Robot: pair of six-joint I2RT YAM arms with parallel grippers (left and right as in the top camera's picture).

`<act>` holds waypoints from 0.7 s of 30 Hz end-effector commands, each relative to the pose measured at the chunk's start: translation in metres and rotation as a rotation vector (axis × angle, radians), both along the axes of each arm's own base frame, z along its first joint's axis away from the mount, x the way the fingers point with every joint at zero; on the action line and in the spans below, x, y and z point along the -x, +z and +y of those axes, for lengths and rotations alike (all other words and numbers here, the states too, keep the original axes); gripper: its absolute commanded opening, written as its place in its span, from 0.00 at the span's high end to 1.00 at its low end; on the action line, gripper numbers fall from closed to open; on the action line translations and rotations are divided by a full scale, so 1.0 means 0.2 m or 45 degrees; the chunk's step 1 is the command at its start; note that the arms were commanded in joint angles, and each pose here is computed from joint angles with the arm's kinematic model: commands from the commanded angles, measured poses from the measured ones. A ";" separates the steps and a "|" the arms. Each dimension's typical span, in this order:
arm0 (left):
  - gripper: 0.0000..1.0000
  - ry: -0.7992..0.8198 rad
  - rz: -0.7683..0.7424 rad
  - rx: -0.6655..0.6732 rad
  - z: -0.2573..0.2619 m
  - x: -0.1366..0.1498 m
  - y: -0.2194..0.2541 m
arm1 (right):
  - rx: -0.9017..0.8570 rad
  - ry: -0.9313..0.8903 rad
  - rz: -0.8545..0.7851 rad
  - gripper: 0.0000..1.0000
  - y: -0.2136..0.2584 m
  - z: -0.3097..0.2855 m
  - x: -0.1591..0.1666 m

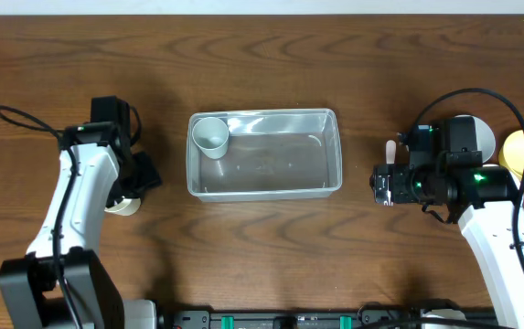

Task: Pack container
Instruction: 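Release grey cup and move left gripper to the white cup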

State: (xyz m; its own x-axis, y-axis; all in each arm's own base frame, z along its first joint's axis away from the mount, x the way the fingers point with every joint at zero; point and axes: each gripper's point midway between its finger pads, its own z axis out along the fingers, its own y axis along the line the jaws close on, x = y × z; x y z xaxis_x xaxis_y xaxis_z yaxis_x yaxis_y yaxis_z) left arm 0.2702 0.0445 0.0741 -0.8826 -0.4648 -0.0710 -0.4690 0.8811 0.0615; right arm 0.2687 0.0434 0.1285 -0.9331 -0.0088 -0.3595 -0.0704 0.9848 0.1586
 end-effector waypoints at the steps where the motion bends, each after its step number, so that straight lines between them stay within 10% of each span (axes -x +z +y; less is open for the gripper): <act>1: 0.32 0.028 0.020 0.004 0.02 0.01 -0.06 | -0.020 -0.019 -0.015 0.01 0.03 0.00 -0.02; 10: 0.34 0.028 0.096 0.008 0.02 0.01 -0.17 | -0.020 -0.019 -0.010 0.01 0.03 0.00 -0.01; 21: 0.66 0.024 0.120 0.010 0.02 0.02 -0.20 | -0.020 -0.019 -0.008 0.01 0.03 0.00 -0.01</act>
State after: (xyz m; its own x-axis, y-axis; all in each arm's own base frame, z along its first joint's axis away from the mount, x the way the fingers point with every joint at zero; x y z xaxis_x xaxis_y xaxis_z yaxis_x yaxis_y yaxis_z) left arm 0.2705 0.0467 0.0379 -0.8781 -0.4785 0.0045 -0.4761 0.8745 0.0928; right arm 0.2676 0.0434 0.1281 -0.9347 -0.0089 -0.3552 -0.0697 0.9849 0.1587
